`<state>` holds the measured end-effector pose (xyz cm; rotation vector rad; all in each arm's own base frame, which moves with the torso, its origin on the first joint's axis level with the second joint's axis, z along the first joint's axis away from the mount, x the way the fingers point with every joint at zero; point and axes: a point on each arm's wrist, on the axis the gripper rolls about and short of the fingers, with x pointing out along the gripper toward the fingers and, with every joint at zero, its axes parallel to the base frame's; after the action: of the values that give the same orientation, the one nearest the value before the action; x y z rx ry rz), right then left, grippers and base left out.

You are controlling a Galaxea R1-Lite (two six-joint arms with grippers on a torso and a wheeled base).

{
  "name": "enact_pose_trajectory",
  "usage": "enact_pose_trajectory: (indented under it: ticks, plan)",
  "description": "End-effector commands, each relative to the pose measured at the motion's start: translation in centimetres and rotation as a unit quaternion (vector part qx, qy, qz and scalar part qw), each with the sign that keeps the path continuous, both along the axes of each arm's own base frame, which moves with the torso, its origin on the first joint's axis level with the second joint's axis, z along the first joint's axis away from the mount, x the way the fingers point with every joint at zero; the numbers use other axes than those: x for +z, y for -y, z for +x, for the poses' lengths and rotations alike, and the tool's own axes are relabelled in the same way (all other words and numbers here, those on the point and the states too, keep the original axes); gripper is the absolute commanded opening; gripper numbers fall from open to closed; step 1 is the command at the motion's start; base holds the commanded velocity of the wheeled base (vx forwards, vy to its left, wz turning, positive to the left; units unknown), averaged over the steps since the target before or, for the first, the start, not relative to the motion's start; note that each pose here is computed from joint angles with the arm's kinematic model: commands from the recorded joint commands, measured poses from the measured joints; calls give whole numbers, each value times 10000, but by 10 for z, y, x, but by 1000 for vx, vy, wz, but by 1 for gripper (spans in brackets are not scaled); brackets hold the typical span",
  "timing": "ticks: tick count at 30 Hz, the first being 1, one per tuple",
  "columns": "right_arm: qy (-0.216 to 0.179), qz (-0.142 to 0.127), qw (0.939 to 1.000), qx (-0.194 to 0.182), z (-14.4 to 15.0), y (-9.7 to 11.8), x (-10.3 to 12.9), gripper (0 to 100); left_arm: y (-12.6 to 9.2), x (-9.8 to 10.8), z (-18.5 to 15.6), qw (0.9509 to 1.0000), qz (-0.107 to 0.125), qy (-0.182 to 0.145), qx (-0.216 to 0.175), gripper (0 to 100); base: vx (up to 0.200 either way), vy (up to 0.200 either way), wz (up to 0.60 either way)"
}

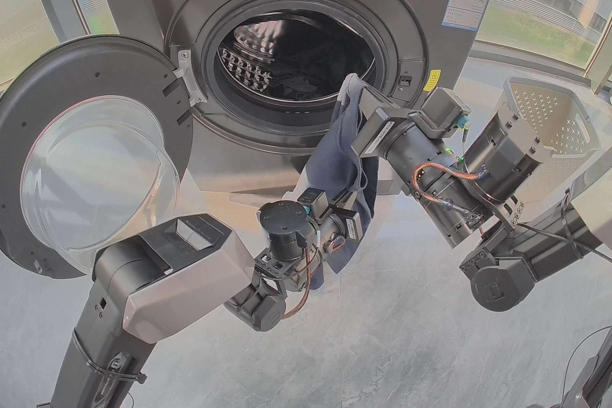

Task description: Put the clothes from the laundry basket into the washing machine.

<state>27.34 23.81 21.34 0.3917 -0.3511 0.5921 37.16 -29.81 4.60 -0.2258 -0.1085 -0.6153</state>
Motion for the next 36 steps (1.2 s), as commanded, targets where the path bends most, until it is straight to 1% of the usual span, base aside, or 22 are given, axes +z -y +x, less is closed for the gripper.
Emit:
enact_pose_trajectory:
  ticks: [1,2,3,4,7,8,9,10,13,15,18,23,27,30,31,35,36]
  plan:
    - [-37,-25,10000,-51,2,3,-2,0,-4,10,-4,10000,-45,51,-1,0,0,0,0]
    - [-31,-20,10000,-58,3,4,-2,0,-4,11,-5,10000,-45,51,-1,0,0,0,0]
    - [-42,-30,10000,-81,4,5,-2,0,-9,24,-15,10000,-29,44,-30,0,0,0,0]
    - [-54,-40,9999,-112,5,7,-3,0,-14,33,-24,9999,-3,25,-99,0,0,0,0]
    - [-67,-33,9998,-182,7,12,-3,0,-25,47,-44,9997,79,-46,-204,0,0,0,0]
    - [-71,-26,9998,-202,7,14,-3,0,-32,53,-57,9993,147,-100,-317,0,0,0,0]
    - [-71,-26,9998,-202,7,14,-3,0,-32,53,-57,9993,147,-100,-317,0,0,0,0]
    - [-107,-52,9997,-207,6,17,-5,0,-44,60,-72,9987,232,-198,-410,0,0,0,0]
    - [-109,-62,9997,-201,2,21,-4,0,-61,65,-85,9982,322,-294,-402,0,0,0,0]
    - [-126,-89,9997,-173,-4,24,-3,0,-81,70,-85,9985,372,-316,-237,0,0,0,0]
    - [-126,-89,9997,-173,-6,26,-2,0,-96,69,-80,9985,405,-341,-152,0,0,0,0]
    - [-126,-89,9997,-188,-11,31,0,0,-117,72,-70,9994,285,-168,143,0,0,0,0]
    - [-140,-94,9996,-215,-19,42,3,0,-135,76,-70,9991,208,7,381,0,0,0,0]
    - [-124,-90,9996,-233,-24,47,6,0,-149,91,-83,9988,109,105,469,0,0,0,0]
    - [-124,-90,9996,-233,-25,48,6,0,-151,94,-85,9987,87,127,475,0,0,0,0]
    - [-78,-47,9997,-238,-26,50,9,0,-167,119,-103,9975,-101,388,587,0,0,0,0]
    - [-78,-47,9997,-238,-26,50,9,0,-167,119,-103,9975,-101,388,587,0,0,0,0]
